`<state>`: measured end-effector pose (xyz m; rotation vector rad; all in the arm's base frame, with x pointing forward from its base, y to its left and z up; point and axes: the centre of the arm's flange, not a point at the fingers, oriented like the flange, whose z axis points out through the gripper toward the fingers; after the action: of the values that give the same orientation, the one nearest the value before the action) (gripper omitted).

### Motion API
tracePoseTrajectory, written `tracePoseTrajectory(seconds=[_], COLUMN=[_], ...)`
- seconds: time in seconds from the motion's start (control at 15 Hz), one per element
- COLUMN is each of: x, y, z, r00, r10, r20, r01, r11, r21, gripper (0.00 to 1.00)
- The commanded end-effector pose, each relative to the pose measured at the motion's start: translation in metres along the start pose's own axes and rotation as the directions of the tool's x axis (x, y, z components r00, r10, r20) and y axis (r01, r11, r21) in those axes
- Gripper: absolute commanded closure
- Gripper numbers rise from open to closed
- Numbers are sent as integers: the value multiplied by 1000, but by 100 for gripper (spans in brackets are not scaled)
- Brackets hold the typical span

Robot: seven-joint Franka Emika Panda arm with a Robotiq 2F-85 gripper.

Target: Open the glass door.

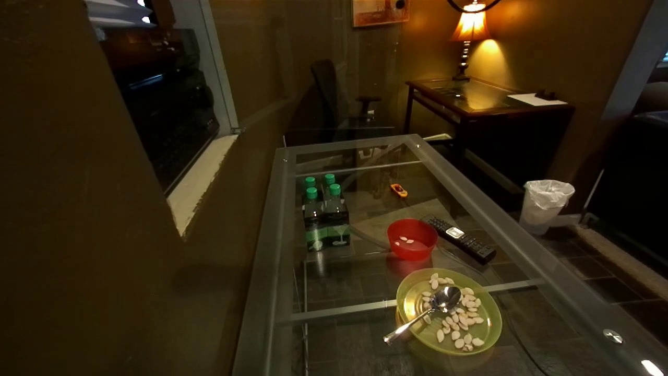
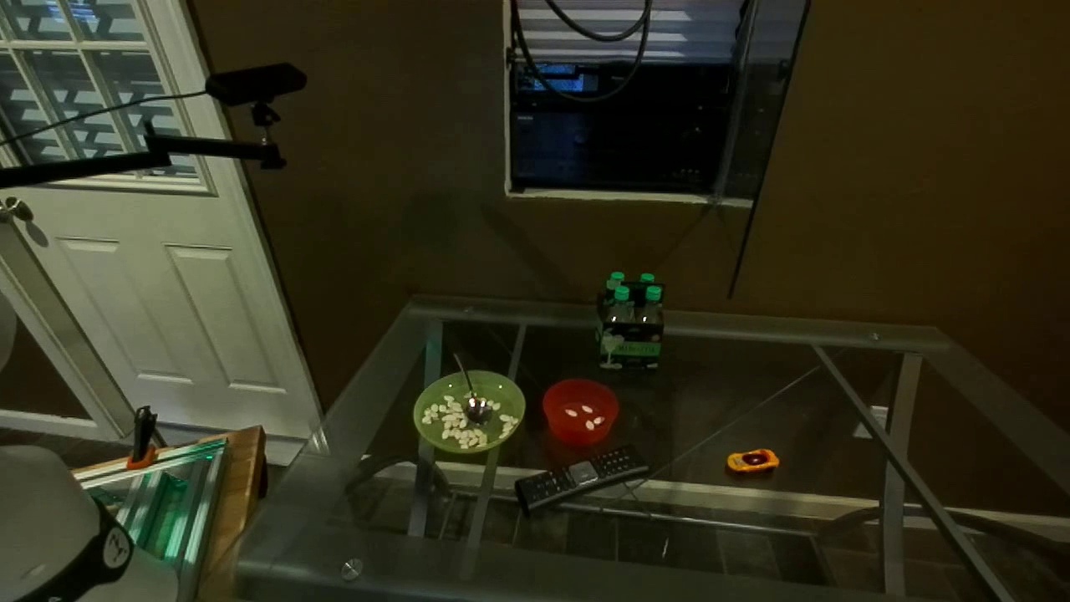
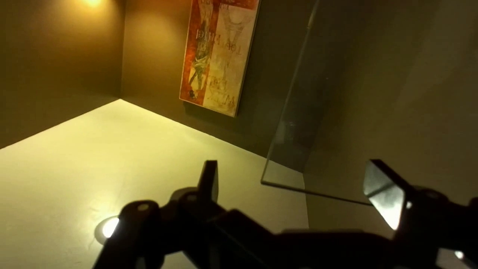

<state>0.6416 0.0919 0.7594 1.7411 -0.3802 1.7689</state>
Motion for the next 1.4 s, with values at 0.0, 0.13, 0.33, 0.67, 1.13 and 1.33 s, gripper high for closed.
tracePoseTrajectory(seconds=[0.0,0.13,0.33,0.67,1.13,1.33], x=[-2,0,21,91,111,80], y=[-3,-2,6,54,110,121], z=[23,27,11,-62,-147,-157], r00=[997,997,1000,981,907,868], r10=[35,43,24,-97,-146,-129], r20=[-73,-71,6,170,395,479], r01=[-40,-49,-23,120,83,-18], r11=[997,995,995,984,982,956], r21=[-59,-82,-97,-129,172,291], gripper=[0,0,0,0,0,0])
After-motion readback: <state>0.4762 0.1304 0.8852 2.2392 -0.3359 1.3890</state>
